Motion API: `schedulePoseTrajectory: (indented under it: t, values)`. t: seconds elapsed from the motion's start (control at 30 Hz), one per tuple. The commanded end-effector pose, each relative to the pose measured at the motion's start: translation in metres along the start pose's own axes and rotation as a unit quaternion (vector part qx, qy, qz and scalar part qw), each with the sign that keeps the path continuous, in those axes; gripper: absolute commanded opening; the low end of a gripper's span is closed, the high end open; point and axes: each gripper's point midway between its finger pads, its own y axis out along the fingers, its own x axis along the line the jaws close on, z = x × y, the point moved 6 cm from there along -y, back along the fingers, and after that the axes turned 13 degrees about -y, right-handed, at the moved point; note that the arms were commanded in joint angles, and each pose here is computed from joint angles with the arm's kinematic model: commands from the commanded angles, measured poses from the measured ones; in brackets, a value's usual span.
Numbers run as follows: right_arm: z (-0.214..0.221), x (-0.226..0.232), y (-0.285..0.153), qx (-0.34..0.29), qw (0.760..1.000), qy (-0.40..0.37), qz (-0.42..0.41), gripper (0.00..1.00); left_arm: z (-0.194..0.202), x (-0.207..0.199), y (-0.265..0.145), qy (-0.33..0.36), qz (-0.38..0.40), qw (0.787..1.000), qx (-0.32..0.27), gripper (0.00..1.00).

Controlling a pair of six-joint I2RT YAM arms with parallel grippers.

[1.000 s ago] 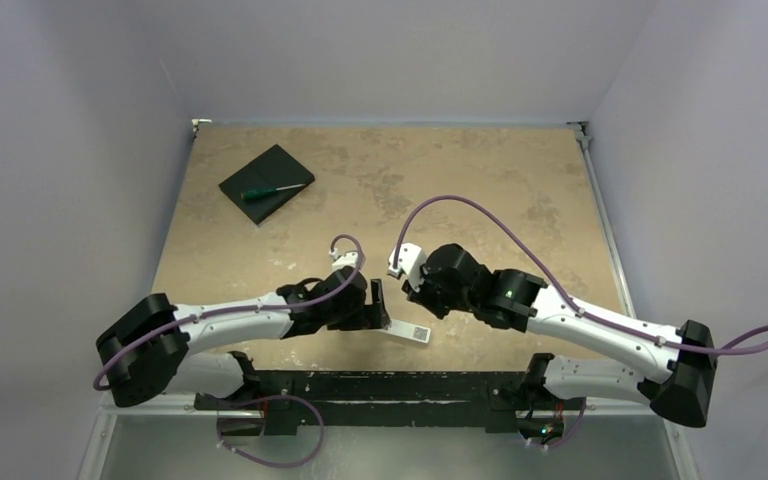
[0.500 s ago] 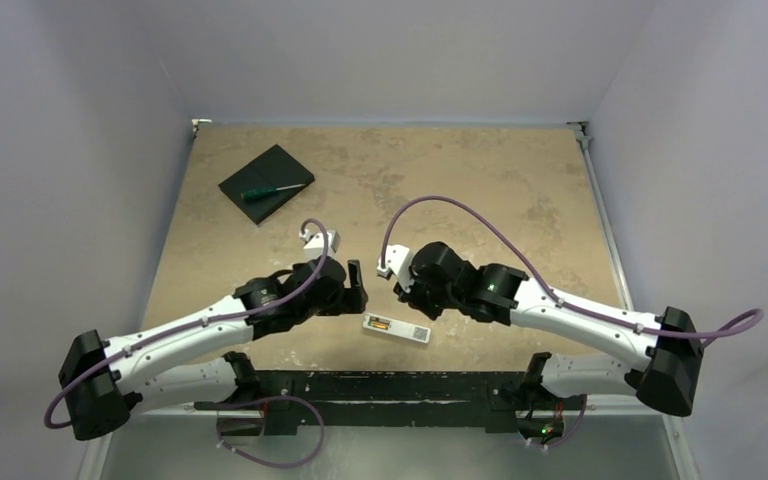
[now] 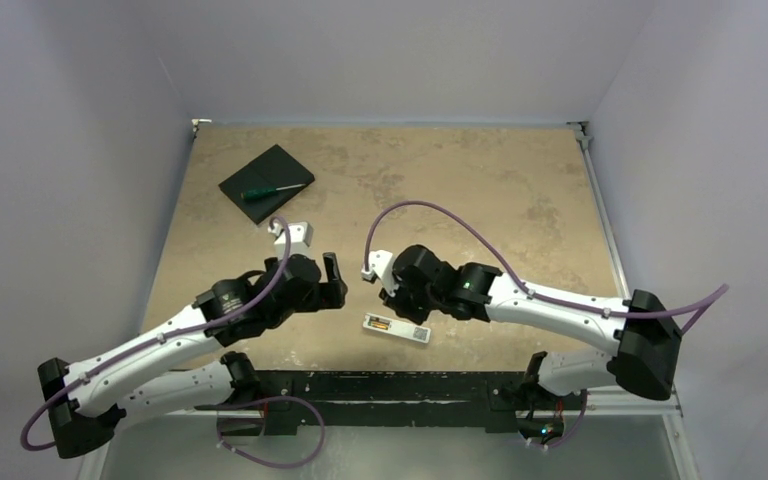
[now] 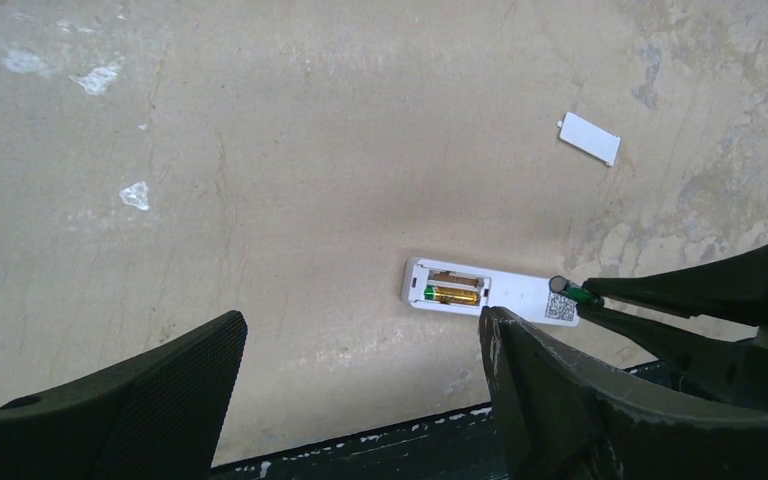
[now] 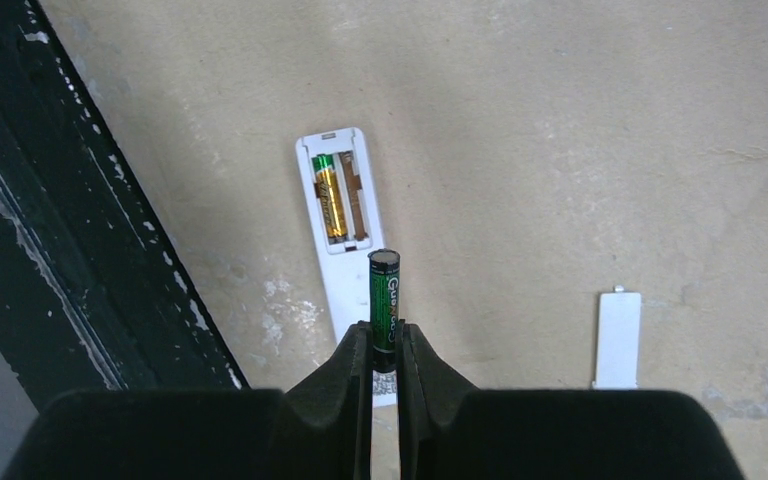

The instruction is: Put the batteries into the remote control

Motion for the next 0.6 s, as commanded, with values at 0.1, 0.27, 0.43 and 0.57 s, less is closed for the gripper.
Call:
schedulePoseTrajectory:
  t: [0.1,0.27,0.43,0.57]
  values:
    - [-0.028,0.008,0.011,-0.032,0.999,0.005,-0.016,0.0,-0.031,0.002,-0.035,-0.012,0.009,0.998,-0.055,0.87]
    - [-0.026,0.01,0.026,-0.007,1.0,0.001,-0.02,0.0,-0.04,0.003,-0.05,-0.021,0.022,0.997,-0.068,0.87]
    - [-0.026,0.011,0.035,0.005,1.0,0.0,-0.018,0.02,-0.042,0.008,-0.056,-0.022,0.023,0.997,-0.073,0.87]
    - [-0.025,0.012,0.04,0.014,1.0,0.0,-0.02,0.04,-0.04,0.013,-0.057,-0.023,0.022,0.997,-0.074,0.87]
